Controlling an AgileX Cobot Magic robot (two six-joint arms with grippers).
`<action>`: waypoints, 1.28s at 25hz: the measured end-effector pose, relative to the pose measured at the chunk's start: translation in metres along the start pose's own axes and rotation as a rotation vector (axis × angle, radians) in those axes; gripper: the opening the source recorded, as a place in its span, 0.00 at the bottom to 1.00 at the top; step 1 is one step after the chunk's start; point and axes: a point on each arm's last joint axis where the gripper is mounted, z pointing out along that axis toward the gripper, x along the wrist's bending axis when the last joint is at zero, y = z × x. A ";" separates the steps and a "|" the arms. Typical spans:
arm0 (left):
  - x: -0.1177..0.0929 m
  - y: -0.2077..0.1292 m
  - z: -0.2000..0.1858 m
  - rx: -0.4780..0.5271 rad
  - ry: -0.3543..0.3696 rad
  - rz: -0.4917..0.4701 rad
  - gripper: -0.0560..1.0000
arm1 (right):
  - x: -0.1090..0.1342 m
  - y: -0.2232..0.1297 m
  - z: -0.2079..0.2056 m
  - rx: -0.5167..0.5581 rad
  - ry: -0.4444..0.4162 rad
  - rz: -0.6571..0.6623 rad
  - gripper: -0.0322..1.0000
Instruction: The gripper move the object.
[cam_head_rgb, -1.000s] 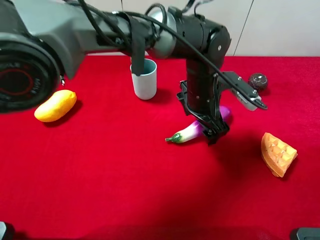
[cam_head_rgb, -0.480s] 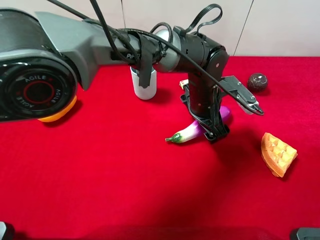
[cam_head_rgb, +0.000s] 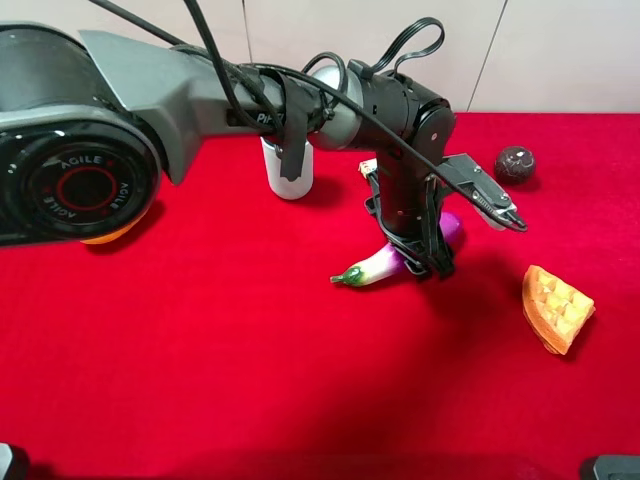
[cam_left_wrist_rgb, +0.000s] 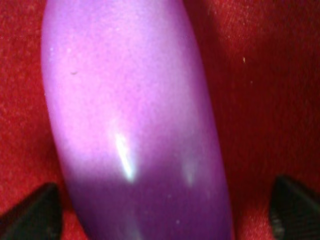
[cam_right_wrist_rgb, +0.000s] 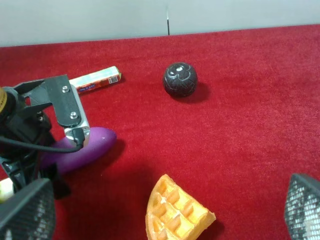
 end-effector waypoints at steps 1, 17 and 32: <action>0.000 0.000 0.000 0.001 0.000 -0.007 0.64 | 0.000 0.000 0.000 0.000 0.000 0.000 0.70; 0.000 -0.001 0.000 0.010 -0.002 -0.050 0.52 | 0.000 0.000 0.000 0.001 0.000 0.000 0.70; 0.000 -0.001 -0.056 0.055 -0.005 -0.153 0.52 | 0.000 0.000 0.000 0.000 0.000 0.000 0.70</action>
